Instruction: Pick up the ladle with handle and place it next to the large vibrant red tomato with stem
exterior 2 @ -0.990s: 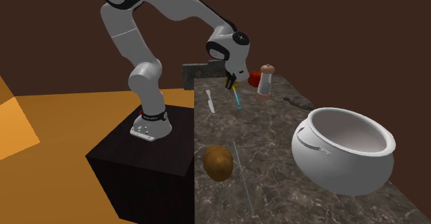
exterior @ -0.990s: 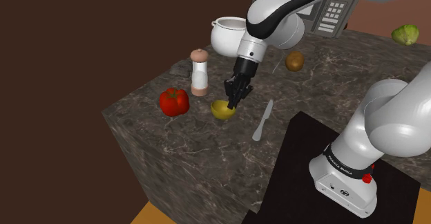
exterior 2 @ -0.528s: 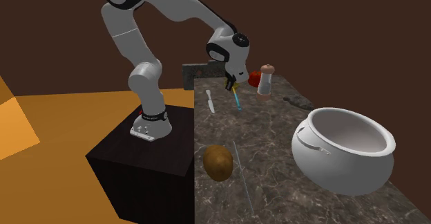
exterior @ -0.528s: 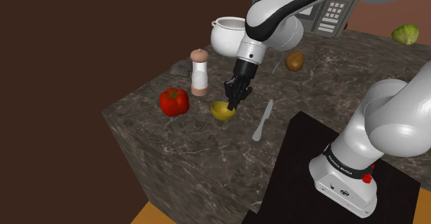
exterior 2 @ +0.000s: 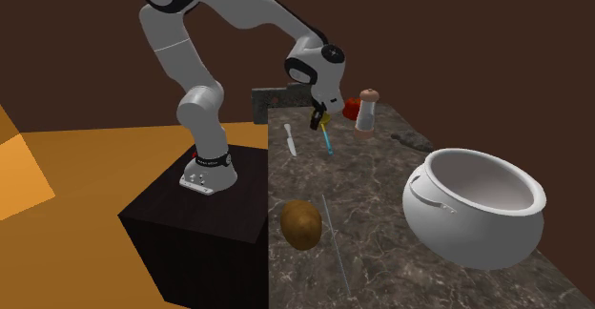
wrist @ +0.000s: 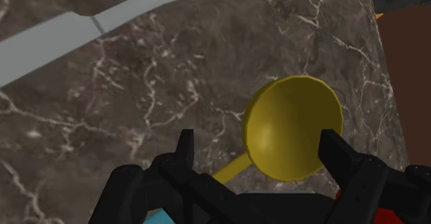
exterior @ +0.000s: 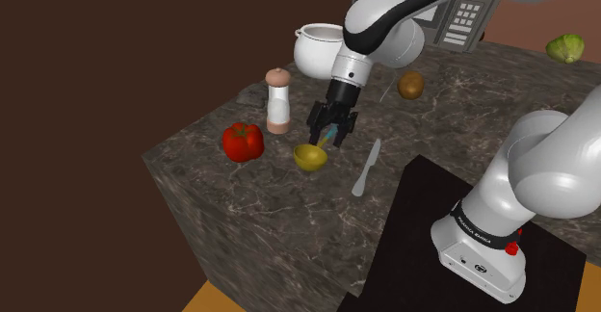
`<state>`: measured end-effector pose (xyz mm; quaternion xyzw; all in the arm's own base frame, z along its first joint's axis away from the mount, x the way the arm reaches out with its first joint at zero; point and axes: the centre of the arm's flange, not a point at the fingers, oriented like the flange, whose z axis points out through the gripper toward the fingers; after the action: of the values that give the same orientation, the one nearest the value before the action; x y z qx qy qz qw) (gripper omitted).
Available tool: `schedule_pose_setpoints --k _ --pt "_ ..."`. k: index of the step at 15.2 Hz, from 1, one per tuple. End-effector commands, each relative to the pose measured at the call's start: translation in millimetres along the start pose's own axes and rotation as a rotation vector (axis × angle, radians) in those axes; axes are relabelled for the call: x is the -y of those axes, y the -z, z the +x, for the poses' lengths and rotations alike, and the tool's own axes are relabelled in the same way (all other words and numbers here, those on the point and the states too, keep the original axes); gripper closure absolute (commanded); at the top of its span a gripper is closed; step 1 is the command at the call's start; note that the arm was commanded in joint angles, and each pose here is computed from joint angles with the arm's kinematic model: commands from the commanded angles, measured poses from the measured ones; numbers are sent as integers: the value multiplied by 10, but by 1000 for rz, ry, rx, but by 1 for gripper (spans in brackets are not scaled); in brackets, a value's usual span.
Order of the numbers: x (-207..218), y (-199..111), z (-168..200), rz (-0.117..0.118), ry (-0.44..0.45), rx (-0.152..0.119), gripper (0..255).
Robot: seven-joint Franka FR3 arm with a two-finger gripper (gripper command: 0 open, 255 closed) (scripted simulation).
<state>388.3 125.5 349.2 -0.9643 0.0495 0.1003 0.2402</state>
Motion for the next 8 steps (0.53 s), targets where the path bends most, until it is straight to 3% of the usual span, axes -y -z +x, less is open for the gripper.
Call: schedule_pose_setpoints --k 1,3,8 --pt "5 198 -6 0 0 1 0" --pt "5 434 -6 0 0 1 0" --pt "5 434 -6 0 0 1 0"
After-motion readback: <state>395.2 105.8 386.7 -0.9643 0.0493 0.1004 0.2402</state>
